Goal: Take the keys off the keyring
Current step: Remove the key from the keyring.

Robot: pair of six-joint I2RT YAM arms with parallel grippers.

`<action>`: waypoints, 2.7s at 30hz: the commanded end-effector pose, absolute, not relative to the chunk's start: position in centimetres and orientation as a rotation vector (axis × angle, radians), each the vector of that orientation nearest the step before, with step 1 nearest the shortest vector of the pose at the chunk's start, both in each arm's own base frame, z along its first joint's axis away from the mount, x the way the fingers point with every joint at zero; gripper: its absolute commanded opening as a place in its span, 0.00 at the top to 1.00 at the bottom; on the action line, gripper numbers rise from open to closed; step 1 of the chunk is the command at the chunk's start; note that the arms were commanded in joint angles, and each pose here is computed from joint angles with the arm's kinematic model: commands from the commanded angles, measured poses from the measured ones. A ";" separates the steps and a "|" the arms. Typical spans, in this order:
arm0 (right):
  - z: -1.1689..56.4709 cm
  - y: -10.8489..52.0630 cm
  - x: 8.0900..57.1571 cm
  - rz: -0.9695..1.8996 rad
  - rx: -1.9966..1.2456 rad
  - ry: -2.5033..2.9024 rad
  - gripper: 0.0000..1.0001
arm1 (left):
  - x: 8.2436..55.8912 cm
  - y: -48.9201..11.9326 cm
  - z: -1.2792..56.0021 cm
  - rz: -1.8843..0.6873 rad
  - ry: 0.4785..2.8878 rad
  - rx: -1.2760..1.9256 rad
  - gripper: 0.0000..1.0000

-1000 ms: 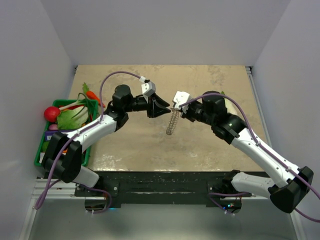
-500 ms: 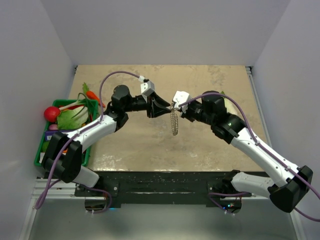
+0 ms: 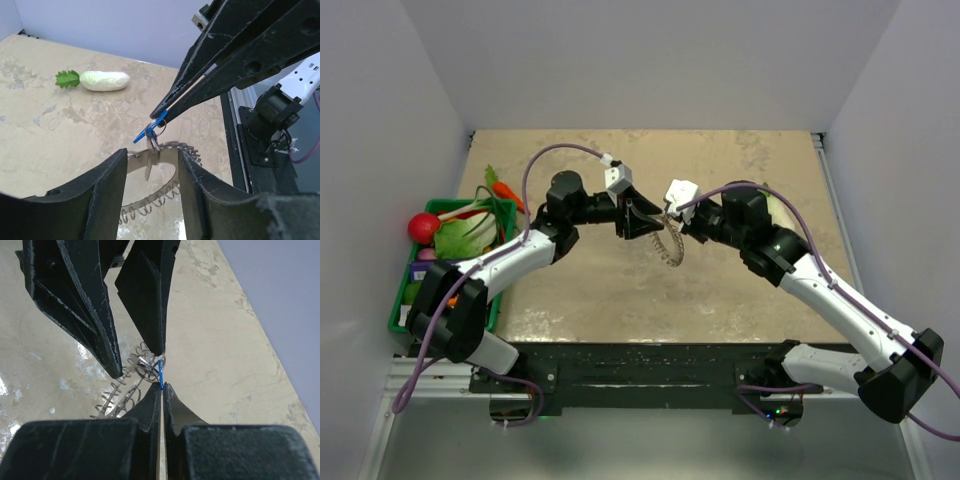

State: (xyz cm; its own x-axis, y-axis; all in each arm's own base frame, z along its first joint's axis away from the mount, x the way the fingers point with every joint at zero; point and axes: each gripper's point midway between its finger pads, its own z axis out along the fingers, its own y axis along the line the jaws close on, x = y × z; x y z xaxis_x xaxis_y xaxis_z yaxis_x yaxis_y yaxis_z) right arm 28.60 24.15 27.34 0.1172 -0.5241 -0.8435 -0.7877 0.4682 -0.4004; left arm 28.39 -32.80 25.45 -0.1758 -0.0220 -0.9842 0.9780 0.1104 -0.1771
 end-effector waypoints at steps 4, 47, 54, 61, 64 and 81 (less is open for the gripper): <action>30.4 25.4 28.3 0.345 -1.157 1.449 1.00 | 29.8 -33.1 25.3 -1.176 1.394 1.004 0.48; 30.7 24.6 27.9 0.321 -1.151 1.429 1.00 | 28.1 -33.1 25.6 -1.212 1.314 1.092 1.00; 30.2 23.8 28.7 0.253 -1.137 1.450 1.00 | 29.3 -31.2 27.7 -1.136 1.297 1.050 1.00; 29.3 24.4 28.3 0.292 -1.184 1.465 1.00 | 29.7 -30.6 28.8 -1.092 1.279 1.048 1.00; 29.1 24.6 28.0 0.310 -1.203 1.466 1.00 | 29.8 -30.5 28.7 -1.075 1.278 1.064 1.00; 27.3 24.8 28.3 0.301 -1.257 1.491 1.00 | 28.8 -29.6 30.9 -0.922 1.209 1.285 1.00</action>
